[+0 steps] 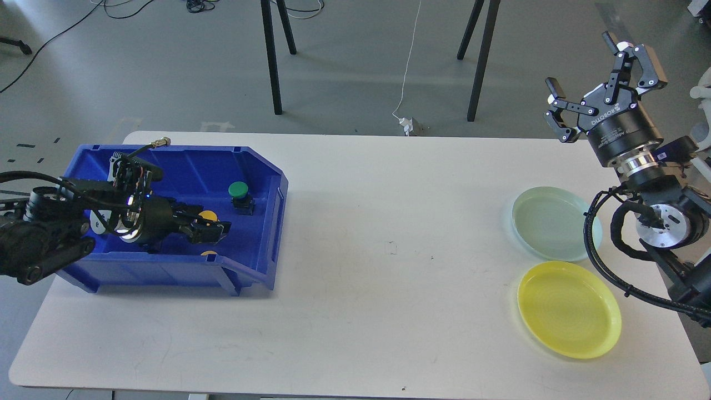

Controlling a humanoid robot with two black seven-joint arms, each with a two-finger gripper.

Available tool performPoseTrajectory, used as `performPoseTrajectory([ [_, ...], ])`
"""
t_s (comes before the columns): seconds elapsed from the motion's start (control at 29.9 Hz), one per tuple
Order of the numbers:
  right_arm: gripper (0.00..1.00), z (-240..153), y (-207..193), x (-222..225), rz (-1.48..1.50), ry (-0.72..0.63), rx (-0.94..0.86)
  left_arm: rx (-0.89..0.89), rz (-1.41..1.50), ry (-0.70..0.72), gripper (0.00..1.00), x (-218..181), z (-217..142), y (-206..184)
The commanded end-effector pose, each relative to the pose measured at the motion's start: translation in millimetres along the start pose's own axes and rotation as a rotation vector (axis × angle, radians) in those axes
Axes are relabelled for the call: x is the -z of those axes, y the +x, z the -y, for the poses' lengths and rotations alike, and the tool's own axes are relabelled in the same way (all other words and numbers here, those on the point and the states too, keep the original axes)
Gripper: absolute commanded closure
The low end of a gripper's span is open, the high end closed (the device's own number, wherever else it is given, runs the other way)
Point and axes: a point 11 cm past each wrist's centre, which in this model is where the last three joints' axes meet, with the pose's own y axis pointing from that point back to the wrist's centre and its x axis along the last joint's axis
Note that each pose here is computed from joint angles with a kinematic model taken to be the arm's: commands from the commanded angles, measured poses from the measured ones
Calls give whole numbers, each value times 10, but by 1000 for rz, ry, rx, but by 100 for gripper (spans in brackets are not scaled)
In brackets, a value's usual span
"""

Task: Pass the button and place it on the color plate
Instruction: 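Close the left gripper on the yellow button inside the bin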

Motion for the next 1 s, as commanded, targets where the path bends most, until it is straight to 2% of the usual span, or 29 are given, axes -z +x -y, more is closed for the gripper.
performPoseTrajectory([
  [0.0, 0, -12, 12, -1, -2, -2, -3, -2, 0, 15, 29, 46, -10, 8],
  [0.2, 0, -32, 25, -19, -1, -6, -7, -2, 3, 2, 42, -12, 47, 25],
  [0.6, 0, -44, 40, -14, -3, -7, -10, -3, 8, 4, 52, -22, 85, 38],
  [0.77, 0, -64, 52, -31, -2, -9, -15, -15, -7, 14, 49, 8, 96, 42],
  [0.97, 0, -89, 68, -49, 0, -13, -20, -13, -8, 18, 34, 14, 101, 51],
])
